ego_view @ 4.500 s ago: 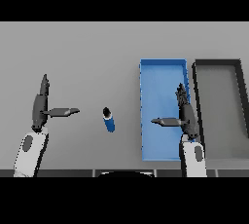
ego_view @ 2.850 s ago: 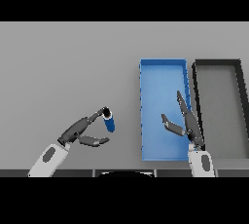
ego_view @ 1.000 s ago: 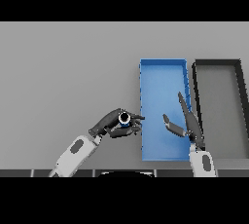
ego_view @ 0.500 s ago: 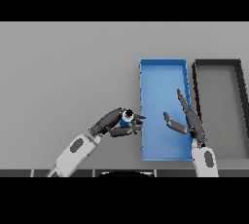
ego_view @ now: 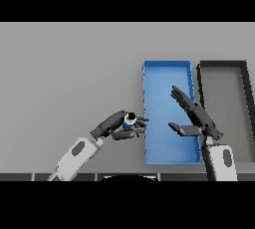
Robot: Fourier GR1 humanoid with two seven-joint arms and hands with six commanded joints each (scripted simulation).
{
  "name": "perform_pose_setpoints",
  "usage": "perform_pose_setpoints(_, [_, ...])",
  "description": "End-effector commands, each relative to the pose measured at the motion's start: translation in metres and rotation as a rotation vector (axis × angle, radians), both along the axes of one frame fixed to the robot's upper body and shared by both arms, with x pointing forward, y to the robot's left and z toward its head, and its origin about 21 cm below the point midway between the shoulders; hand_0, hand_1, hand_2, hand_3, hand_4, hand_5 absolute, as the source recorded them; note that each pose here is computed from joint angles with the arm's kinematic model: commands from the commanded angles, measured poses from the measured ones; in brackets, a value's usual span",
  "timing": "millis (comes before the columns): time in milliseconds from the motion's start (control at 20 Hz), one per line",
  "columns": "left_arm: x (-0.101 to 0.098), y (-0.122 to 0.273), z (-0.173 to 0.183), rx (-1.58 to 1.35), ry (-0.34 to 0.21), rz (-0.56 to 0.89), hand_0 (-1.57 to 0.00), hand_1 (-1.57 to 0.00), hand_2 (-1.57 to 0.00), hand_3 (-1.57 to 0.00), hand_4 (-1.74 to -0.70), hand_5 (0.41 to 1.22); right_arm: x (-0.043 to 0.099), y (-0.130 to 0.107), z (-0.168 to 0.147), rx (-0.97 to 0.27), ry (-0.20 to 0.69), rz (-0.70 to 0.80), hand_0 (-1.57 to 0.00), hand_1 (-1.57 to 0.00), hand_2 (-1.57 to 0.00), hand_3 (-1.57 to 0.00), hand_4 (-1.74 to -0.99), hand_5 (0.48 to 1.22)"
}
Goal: Pick up the blue pipe and place it into the blue bin.
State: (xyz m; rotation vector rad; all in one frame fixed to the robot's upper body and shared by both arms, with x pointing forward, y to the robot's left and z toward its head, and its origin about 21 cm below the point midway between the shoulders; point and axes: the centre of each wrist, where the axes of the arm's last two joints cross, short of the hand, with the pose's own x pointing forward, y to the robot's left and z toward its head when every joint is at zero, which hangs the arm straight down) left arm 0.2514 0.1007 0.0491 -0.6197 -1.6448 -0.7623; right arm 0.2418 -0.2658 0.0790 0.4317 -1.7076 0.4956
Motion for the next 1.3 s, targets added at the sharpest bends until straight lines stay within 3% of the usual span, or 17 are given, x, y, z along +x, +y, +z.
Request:
perform_pose_setpoints(0, [-0.002,0.000,0.000,0.000,-0.007,-0.004,-1.57,-1.57,-1.57,-1.44,-1.73,1.221,0.001,-0.001,0.013,-0.009,-0.002,0.064,0.00,0.00,0.00,0.00,-1.313,0.517])
perform_pose_setpoints(200, [0.000,-0.004,0.003,0.015,-0.020,-0.005,-1.57,-1.57,-1.57,-1.44,-1.73,1.221,0.009,0.026,0.054,-0.064,-0.058,0.301,0.00,0.00,0.00,0.00,-1.337,0.504])
perform_pose_setpoints(450, [0.001,0.000,0.003,0.024,-0.019,-0.008,-1.57,-1.57,-1.57,-1.44,-1.73,1.221,0.017,0.057,0.086,-0.136,-0.113,0.451,0.00,0.00,0.00,0.00,-1.326,0.485])
perform_pose_setpoints(600, [-0.002,-0.002,0.002,0.017,-0.023,-0.028,-1.57,-1.57,-1.57,-1.44,-1.73,1.221,0.021,0.081,0.093,-0.170,-0.149,0.538,0.00,0.00,0.00,0.00,-1.307,0.497])
perform_pose_setpoints(700, [0.000,-0.003,0.001,0.001,-0.028,-0.036,-1.57,-1.57,-1.57,-1.49,-1.63,1.221,0.024,0.091,0.095,-0.193,-0.160,0.567,0.00,0.00,0.00,0.00,-1.270,0.510])
perform_pose_setpoints(900, [0.001,-0.003,0.000,0.014,-0.026,-0.045,-1.57,-1.57,-1.57,-1.54,-1.52,1.221,0.034,0.118,0.098,-0.232,-0.159,0.606,0.00,0.00,0.00,0.00,-1.232,0.517])
perform_pose_setpoints(1100, [0.004,-0.001,-0.002,0.039,-0.025,-0.036,-1.57,-1.57,-1.57,-1.56,-1.47,1.221,0.043,0.137,0.096,-0.248,-0.123,0.650,0.00,0.00,-0.01,0.00,-1.210,0.498])
perform_pose_setpoints(1150, [0.005,-0.002,0.000,0.039,-0.018,-0.035,-1.57,-1.57,-1.57,-1.56,-1.52,1.221,0.042,0.144,0.098,-0.249,-0.128,0.668,-0.02,-0.03,-0.05,-0.03,-1.236,0.493])
perform_pose_setpoints(1200, [0.004,-0.001,0.001,0.023,-0.034,-0.039,-1.57,-1.57,-1.57,-1.28,-1.57,1.221,0.044,0.147,0.098,-0.261,-0.127,0.680,-0.11,-0.14,-0.16,-0.12,-1.291,0.483])
perform_pose_setpoints(1250, [0.004,-0.001,0.000,0.091,-0.034,-0.020,-1.57,-1.57,-1.57,-1.19,-1.60,1.221,0.045,0.153,0.103,-0.263,-0.141,0.695,-0.26,-0.30,-0.31,-0.25,-1.348,0.477])
